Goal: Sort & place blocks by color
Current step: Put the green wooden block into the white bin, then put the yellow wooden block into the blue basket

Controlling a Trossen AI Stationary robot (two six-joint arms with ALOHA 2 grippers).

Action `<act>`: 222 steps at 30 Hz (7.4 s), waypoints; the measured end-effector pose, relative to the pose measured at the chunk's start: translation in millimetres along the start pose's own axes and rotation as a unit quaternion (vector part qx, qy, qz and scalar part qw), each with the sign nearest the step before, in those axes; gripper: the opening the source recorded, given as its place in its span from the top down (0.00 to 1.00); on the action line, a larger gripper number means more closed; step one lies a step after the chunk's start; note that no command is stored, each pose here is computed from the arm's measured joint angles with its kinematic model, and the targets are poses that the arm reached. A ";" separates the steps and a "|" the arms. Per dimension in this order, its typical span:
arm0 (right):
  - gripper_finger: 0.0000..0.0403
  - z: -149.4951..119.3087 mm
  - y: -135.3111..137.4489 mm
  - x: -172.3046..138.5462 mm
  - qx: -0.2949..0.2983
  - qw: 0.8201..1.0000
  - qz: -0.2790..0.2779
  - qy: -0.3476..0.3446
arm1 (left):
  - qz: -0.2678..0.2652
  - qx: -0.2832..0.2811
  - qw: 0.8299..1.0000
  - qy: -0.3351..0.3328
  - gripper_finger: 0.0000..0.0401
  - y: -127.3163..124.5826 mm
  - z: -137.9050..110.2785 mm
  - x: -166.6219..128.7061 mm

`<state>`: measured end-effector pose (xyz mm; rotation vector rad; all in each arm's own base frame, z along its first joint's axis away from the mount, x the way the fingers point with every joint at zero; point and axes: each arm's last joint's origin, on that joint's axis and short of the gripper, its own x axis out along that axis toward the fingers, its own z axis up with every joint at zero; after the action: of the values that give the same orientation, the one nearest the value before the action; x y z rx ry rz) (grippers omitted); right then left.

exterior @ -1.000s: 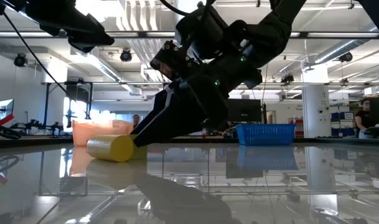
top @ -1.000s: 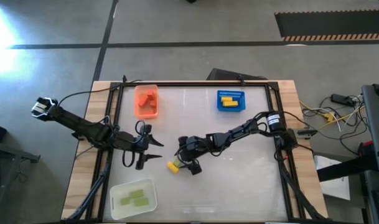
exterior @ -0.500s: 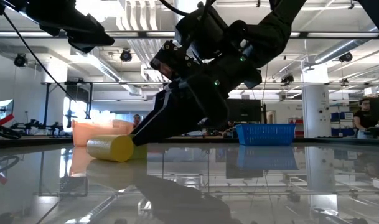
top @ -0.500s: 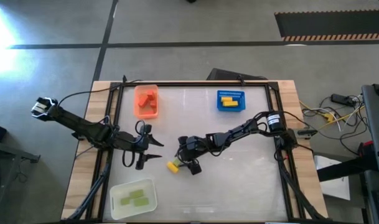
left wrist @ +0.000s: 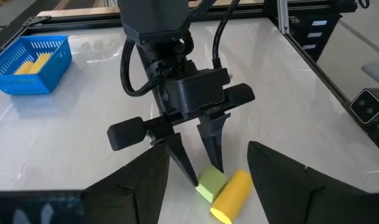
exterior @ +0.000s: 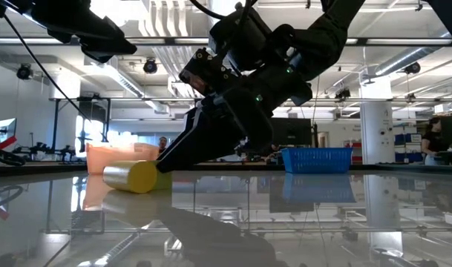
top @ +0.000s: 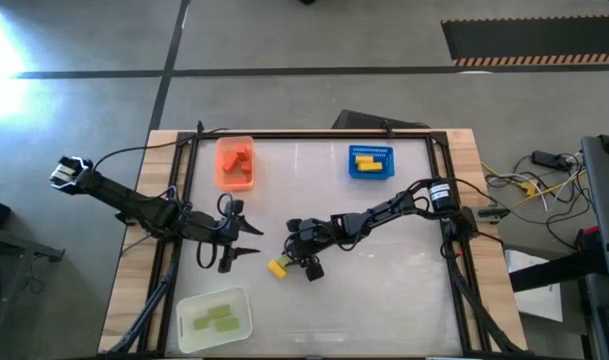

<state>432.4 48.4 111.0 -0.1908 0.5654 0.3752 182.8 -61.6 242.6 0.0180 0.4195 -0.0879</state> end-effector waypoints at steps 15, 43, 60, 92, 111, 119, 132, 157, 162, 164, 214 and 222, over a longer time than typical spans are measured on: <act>0.71 11.7 -13.7 -24.3 -0.001 0.999 -0.039 0.028 | 0.036 -0.001 0.999 -0.004 0.50 2.0 0.3 -0.1; 0.71 28.1 -11.1 -95.0 0.276 0.937 -0.022 -0.214 | 0.156 0.261 0.953 -0.006 0.43 -8.5 -5.0 68.7; 0.71 22.6 -15.2 -94.0 0.333 0.922 -0.012 -0.195 | 0.152 0.310 0.938 -0.017 0.43 -15.1 -5.9 75.4; 0.29 21.1 -32.7 -107.0 0.351 0.921 -0.055 -0.160 | 0.135 0.184 0.974 0.013 0.71 -17.8 -17.3 73.0; 0.34 23.4 -37.0 -143.3 0.302 0.925 -0.213 -0.085 | -0.060 -0.258 0.898 0.352 0.71 -71.7 31.6 27.9; 0.36 23.2 -37.1 -143.3 0.299 0.926 -0.214 -0.084 | -0.094 -0.301 0.866 0.389 0.71 -113.9 40.0 23.6; 0.34 23.3 -33.8 -142.0 0.311 0.925 -0.202 -0.081 | -0.077 -0.259 0.866 0.421 0.49 -125.3 18.6 41.5; 0.42 6.1 -13.5 -140.6 0.364 0.907 -0.210 0.031 | 0.018 0.133 0.990 0.051 0.62 -63.2 8.5 20.7; 0.42 6.1 -16.4 -142.3 0.379 0.887 -0.264 0.026 | 0.047 0.107 0.993 -0.037 0.72 -34.4 -5.6 12.7; 0.42 9.1 -18.0 -142.6 0.384 0.881 -0.276 0.031 | 0.060 0.092 0.992 -0.061 0.75 -24.7 -9.4 8.2; 0.72 7.6 -27.0 -105.1 0.337 0.834 -0.296 0.322 | 0.158 0.115 0.974 -0.118 0.87 12.0 -6.6 -26.9; 0.72 33.0 -47.4 -163.8 0.279 0.854 -0.287 0.333 | 0.160 0.109 0.973 -0.127 0.87 15.1 -8.9 -36.5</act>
<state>339.6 -33.8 232.6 0.0890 1.2355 -0.4753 147.4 -43.3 249.3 0.2883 0.1452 0.1802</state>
